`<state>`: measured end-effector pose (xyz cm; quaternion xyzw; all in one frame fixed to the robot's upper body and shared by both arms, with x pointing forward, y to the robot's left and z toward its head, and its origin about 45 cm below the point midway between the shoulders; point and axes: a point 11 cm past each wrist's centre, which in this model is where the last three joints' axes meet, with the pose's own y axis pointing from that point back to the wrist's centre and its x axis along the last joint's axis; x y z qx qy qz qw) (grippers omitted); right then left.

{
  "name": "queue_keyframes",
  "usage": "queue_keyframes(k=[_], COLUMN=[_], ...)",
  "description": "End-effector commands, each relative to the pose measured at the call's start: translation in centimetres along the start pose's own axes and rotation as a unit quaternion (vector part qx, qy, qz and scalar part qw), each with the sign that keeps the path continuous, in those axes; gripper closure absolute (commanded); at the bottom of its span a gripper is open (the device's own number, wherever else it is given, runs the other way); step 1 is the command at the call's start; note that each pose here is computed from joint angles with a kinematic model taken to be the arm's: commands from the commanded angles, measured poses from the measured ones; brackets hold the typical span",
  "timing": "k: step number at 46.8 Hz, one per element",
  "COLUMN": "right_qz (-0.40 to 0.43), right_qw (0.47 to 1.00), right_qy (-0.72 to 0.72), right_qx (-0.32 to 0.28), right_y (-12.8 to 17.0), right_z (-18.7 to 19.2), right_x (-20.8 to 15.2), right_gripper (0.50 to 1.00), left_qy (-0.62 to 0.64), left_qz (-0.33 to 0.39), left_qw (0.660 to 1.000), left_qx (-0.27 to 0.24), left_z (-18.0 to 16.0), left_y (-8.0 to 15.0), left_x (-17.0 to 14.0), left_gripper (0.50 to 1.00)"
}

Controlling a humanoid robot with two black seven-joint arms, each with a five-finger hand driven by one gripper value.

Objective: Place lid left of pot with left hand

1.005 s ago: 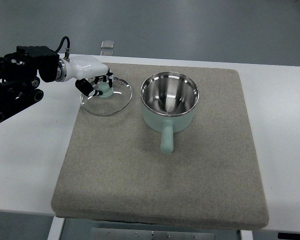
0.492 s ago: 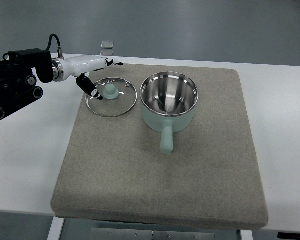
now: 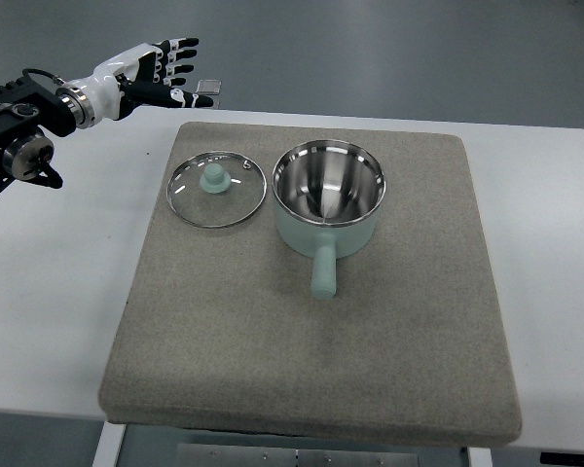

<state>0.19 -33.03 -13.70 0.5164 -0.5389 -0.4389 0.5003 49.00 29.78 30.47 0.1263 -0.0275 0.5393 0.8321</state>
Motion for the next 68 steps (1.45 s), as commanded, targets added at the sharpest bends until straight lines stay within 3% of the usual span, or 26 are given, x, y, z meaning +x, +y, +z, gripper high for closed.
queue_keyframes(k=[1, 10, 24, 43, 68], right_qz=[0.0, 0.0, 0.0, 0.0, -0.008], right_qw=[1.0, 1.0, 1.0, 1.0, 1.0], right_qy=[0.0, 0.0, 0.0, -0.001, 0.0], right_qx=[0.0, 0.0, 0.0, 0.0, -0.003], right_y=[0.0, 0.0, 0.0, 0.0, 0.0], right_z=[0.0, 0.0, 0.0, 0.0, 0.4], right_x=[0.0, 0.0, 0.0, 0.0, -0.5], right_gripper=[0.576, 0.576, 0.576, 0.576, 0.576], left_qy=[0.032, 0.16, 0.311, 0.357, 0.355], left_qz=[-0.006, -0.039, -0.038, -0.019, -0.024], left_qw=[0.999, 0.984, 0.948, 0.933, 0.934], left_qx=[-0.021, -0.07, -0.053, -0.04, -0.041], left_z=[1.2, 2.7, 0.3, -3.0, -3.3], left_y=[0.1, 0.7, 0.8, 0.4, 0.7], left_x=[0.3, 1.8, 2.3, 1.6, 1.9], left_gripper=[0.504, 0.506, 0.504, 0.506, 0.504])
